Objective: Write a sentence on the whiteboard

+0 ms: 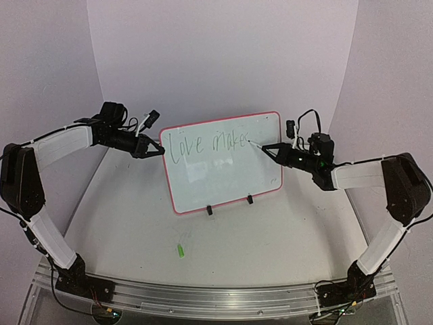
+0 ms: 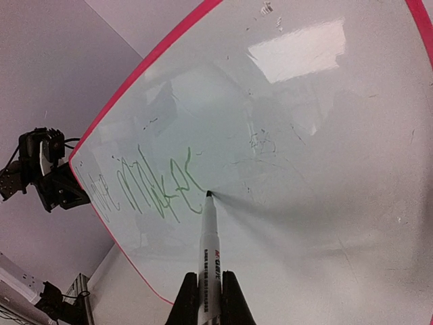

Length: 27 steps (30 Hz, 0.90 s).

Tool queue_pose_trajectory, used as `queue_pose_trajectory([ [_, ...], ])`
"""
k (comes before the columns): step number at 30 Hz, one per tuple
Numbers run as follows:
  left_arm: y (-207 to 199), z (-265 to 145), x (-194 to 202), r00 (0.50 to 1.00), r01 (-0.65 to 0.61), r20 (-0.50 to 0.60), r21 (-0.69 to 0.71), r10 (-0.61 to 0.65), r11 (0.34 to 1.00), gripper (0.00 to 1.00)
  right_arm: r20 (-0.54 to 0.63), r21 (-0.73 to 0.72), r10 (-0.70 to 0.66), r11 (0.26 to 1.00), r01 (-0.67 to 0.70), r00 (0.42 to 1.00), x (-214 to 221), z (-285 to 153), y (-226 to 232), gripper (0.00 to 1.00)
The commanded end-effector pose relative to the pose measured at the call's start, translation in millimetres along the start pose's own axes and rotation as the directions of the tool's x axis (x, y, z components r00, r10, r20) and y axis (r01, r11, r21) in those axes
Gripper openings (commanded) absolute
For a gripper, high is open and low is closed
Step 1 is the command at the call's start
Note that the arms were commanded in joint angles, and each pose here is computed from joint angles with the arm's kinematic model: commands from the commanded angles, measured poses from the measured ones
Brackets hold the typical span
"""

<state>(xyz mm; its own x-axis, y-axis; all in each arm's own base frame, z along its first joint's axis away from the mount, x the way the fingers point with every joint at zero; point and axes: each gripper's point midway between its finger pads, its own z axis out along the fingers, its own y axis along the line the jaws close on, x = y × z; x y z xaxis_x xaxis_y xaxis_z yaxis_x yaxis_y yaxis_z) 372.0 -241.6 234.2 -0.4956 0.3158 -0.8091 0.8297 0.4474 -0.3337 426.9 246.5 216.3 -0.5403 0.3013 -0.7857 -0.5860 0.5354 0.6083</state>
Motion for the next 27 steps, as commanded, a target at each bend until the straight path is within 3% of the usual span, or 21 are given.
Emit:
queue_pose_trajectory([
  [1,-3.4,7.8,10.2,0.998,-0.019,-0.055,-0.01,0.018,1.0,0.0,0.021,0.047,-0.027,0.999,0.026,0.999,-6.2,-6.6,-3.8,0.0],
  [13,-3.9,8.0,10.4,0.998,-0.019,-0.055,-0.008,0.019,1.0,0.0,-0.059,0.009,-0.017,1.0,0.018,0.998,11.4,-2.9,-2.0,0.0],
  [27,-5.2,8.7,10.8,0.998,-0.021,-0.056,-0.006,0.02,1.0,0.0,-0.071,-0.044,-0.023,0.999,0.02,0.997,3.5,8.1,10.1,0.0],
])
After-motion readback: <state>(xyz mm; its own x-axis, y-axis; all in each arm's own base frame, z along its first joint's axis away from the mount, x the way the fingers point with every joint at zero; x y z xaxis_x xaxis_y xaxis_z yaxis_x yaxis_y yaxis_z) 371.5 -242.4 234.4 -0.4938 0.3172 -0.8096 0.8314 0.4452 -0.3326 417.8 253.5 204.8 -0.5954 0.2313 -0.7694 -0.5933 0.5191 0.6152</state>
